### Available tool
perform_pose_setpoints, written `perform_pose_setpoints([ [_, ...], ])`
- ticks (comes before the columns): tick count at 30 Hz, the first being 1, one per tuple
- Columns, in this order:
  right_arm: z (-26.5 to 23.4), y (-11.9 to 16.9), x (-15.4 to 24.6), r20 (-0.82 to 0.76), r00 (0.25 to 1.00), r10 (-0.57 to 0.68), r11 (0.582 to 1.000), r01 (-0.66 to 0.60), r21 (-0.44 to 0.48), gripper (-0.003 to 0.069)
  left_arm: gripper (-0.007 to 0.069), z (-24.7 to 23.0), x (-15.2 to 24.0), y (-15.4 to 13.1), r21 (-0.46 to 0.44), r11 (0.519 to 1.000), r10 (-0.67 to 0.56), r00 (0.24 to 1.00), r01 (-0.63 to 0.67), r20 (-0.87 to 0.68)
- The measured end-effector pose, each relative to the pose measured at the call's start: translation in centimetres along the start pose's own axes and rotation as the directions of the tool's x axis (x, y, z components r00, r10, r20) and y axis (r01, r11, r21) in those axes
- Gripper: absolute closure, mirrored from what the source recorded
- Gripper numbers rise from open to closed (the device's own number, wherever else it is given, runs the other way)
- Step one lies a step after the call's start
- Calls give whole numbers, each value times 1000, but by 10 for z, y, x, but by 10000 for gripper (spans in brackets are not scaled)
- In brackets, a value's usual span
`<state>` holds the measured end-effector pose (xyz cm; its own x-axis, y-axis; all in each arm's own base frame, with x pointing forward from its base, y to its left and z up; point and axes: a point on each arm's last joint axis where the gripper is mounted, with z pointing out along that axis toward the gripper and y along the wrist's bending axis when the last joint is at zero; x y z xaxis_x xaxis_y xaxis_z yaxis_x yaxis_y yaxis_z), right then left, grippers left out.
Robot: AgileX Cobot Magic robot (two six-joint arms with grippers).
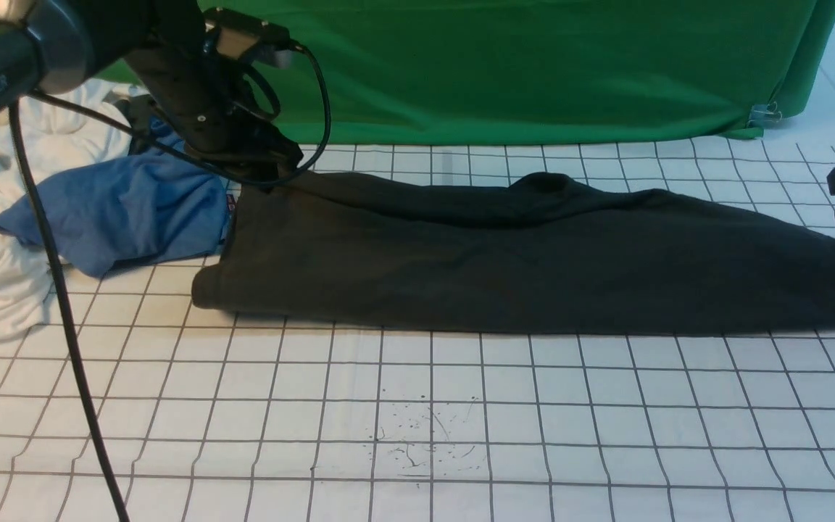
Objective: Fold a long-sleeved shirt over a white checkered tablecloth.
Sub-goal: 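Pull the folded dark garment lengthwise by its ends to straighten it flat on the table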
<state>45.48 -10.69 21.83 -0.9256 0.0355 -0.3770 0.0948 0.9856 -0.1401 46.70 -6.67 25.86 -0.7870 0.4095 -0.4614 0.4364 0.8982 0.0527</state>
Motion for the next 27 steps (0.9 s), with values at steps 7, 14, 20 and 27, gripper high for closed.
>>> perform_pose_setpoints([
  [7, 28, -12, 12, -99, 995, 31, 1000, -31, 0, 55, 455, 0, 0, 0, 1, 1000, 1, 1000, -1, 0],
  [14, 54, 0, 17, -133, 990, 48, 996, -57, -68, 53, 455, 0, -1, 0, -1, 1000, 0, 1000, 0, 6],
  [20, 56, 4, 15, -129, 991, 39, 995, -50, -86, 109, 455, 0, -1, 0, -1, 1000, 3, 1000, -3, 6],
  [27, 56, 11, 14, -127, 991, 33, 993, -47, -108, 347, 455, 0, -1, 0, -1, 1000, 3, 1000, -3, 6],
])
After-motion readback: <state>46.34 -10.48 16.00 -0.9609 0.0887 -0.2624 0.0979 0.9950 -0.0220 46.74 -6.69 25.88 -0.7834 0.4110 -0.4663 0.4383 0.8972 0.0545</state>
